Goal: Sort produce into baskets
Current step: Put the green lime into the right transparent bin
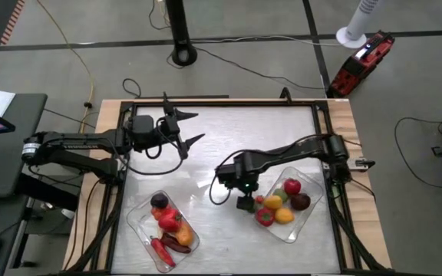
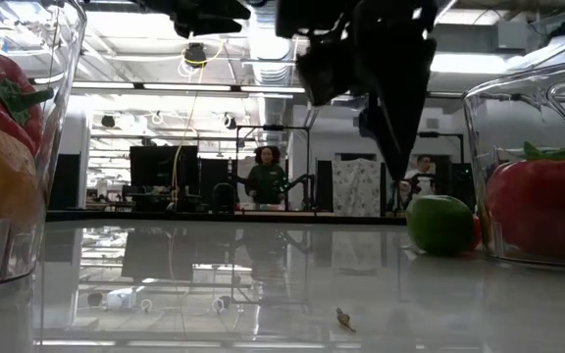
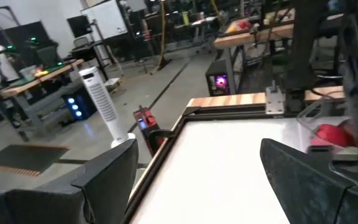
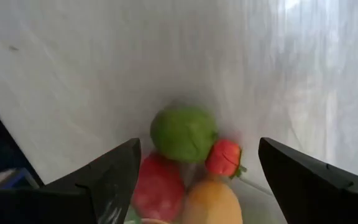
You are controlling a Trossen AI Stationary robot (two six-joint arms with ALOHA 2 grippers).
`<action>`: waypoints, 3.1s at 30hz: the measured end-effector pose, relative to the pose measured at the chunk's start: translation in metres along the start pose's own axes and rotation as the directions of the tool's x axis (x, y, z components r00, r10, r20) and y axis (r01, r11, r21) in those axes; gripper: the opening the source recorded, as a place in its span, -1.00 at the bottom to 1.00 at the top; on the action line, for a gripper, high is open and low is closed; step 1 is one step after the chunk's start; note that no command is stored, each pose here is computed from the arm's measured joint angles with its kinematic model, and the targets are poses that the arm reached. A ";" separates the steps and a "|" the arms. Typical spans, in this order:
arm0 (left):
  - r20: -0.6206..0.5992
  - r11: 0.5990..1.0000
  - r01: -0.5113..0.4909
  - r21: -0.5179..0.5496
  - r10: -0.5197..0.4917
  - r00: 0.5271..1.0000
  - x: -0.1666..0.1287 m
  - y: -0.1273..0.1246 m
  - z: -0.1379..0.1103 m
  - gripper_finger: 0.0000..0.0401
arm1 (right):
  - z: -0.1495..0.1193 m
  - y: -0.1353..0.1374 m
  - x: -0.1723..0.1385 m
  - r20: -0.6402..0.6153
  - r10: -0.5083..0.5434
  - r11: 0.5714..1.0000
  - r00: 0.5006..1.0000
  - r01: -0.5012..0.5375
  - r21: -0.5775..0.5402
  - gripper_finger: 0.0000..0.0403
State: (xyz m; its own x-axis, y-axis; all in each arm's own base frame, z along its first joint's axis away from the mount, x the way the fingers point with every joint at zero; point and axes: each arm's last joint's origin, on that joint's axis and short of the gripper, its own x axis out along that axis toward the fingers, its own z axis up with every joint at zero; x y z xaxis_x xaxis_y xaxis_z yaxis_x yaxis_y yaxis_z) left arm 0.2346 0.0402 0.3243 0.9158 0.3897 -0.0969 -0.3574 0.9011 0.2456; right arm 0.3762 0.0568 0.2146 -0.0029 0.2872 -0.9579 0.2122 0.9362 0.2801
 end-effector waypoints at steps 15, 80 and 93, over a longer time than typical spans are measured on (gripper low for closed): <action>0.033 0.990 0.142 -0.005 -0.142 0.989 -0.035 0.005 -0.002 0.62 | 0.024 0.009 0.031 -0.175 -0.062 0.984 0.983 0.089 0.154 0.74; 0.036 0.981 0.195 -0.005 -0.194 0.980 -0.056 0.008 -0.007 0.62 | 0.020 0.020 -0.021 -0.119 -0.296 0.940 0.948 0.311 0.138 0.08; 0.024 0.980 0.197 -0.009 -0.197 0.980 -0.057 0.007 -0.008 0.62 | -0.041 0.062 -0.039 -0.088 -0.305 0.936 0.948 0.315 0.154 0.09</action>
State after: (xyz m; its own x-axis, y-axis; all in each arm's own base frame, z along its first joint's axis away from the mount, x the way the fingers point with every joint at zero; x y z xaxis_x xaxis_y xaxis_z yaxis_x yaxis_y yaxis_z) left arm 0.1782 0.0263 0.3238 0.9724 0.2002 -0.1197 -0.1718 0.9618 0.2133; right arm 0.3493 0.1115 0.2719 -0.1535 0.0047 -0.9881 0.3480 0.9362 -0.0496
